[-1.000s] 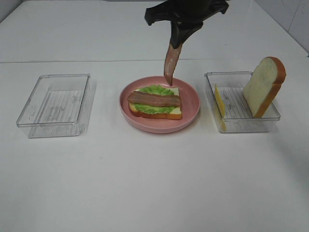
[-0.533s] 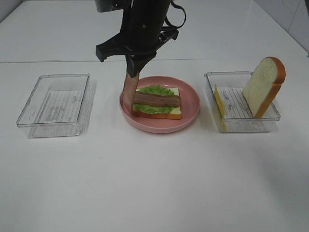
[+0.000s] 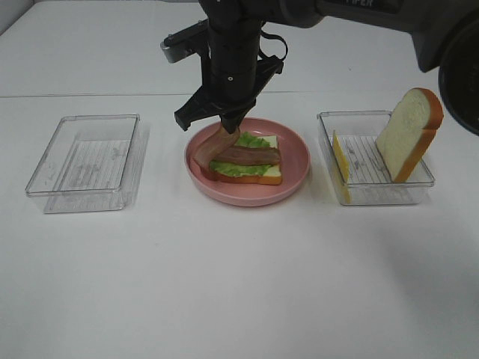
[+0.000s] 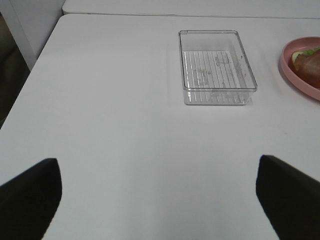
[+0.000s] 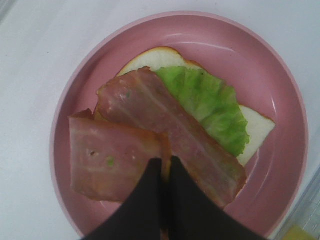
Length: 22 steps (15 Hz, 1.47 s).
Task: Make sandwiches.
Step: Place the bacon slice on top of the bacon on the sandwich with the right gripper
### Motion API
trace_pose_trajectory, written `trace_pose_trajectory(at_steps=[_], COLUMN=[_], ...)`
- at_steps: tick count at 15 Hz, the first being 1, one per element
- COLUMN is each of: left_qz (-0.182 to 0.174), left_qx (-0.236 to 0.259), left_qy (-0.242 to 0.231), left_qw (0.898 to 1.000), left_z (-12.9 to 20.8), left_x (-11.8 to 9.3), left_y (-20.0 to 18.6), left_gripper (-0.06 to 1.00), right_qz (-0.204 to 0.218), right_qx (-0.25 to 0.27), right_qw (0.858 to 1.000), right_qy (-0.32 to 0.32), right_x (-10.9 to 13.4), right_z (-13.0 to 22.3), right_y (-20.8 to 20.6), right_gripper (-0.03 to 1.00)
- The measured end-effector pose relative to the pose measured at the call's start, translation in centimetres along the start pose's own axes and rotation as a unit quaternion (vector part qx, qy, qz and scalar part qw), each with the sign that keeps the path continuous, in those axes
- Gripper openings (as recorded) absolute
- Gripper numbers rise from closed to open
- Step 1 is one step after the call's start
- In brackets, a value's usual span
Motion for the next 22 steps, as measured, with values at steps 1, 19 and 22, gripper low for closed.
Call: trace_pose_trajectory(at_steps=[1,19,22], left_qz=[0.0,0.0,0.0], left_qx=[0.0,0.0,0.0], left_qy=[0.0,0.0,0.0], left_qw=[1.0,1.0,1.0], left_z=[0.0,0.0,0.0], left_x=[0.0,0.0,0.0], left_y=[0.0,0.0,0.0], left_gripper=[0.98,0.98,0.98], right_qz=[0.008,0.084,0.086], right_qx=[0.001,-0.043,-0.039], right_qw=[1.0,0.994,0.994], right_qy=[-0.006,-0.061,-0.061], right_x=[-0.2,-2.9,-3.0], right_z=[0.1,-1.7,-1.6], right_y=[0.4,0.8,0.8], right_gripper=[0.03,0.9,0.96])
Point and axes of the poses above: a point on each arm's last joint axis where the gripper is mounted, y pointing out along that axis toward the gripper, x along the wrist's bending axis when the last joint is at zero, z = x × y, the point moved 10 cm from there along y, pointing out along that axis toward the gripper, and after that the axes turned 15 degrees about y, right-handed, at the moved point
